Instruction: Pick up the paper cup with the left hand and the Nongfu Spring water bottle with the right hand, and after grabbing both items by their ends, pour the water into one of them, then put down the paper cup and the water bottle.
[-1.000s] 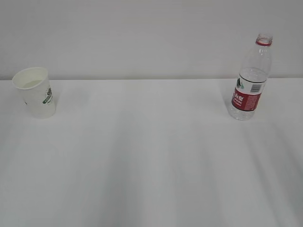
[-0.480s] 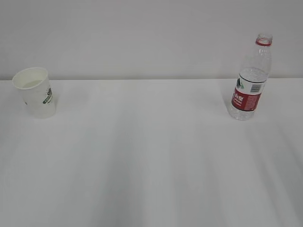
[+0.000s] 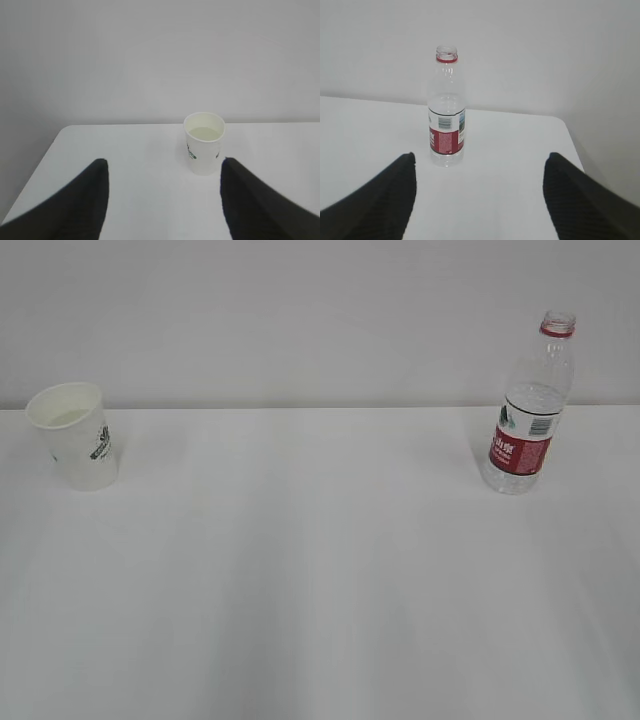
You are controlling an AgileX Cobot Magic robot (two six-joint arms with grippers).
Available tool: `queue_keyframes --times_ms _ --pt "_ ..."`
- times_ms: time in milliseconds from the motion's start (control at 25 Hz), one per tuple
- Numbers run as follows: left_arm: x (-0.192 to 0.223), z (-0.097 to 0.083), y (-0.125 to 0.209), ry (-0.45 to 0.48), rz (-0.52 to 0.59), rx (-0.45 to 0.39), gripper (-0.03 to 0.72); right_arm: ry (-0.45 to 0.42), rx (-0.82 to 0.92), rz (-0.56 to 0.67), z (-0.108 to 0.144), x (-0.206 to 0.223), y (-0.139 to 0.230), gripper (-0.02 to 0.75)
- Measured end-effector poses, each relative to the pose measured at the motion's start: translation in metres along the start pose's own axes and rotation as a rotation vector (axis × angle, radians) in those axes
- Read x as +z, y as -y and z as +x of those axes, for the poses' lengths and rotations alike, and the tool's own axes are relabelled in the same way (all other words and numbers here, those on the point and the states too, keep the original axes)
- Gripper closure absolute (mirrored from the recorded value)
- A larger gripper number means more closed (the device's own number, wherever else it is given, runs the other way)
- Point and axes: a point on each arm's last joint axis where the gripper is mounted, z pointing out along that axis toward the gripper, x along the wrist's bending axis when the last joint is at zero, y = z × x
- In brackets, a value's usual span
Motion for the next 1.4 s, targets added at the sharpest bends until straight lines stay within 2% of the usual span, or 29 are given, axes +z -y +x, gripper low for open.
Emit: queue_keyframes --times_ms 320,640,1120,1400 --pt "-0.013 0.001 0.007 -0.004 0.040 0.007 0.190 0.011 0.003 0.059 -0.002 -0.006 -0.004 0.144" --pt "-0.014 -0.004 0.016 0.061 0.132 0.016 0.202 0.016 0.004 0.116 -0.004 -0.012 -0.010 0.144" --pt "-0.021 -0.006 0.028 0.079 0.305 0.000 0.213 -0.050 0.010 0.241 0.002 -0.014 0.001 0.145" --pt "-0.023 -0.006 0.033 0.079 0.368 0.003 0.223 -0.085 0.049 0.310 0.005 -0.016 0.007 0.148"
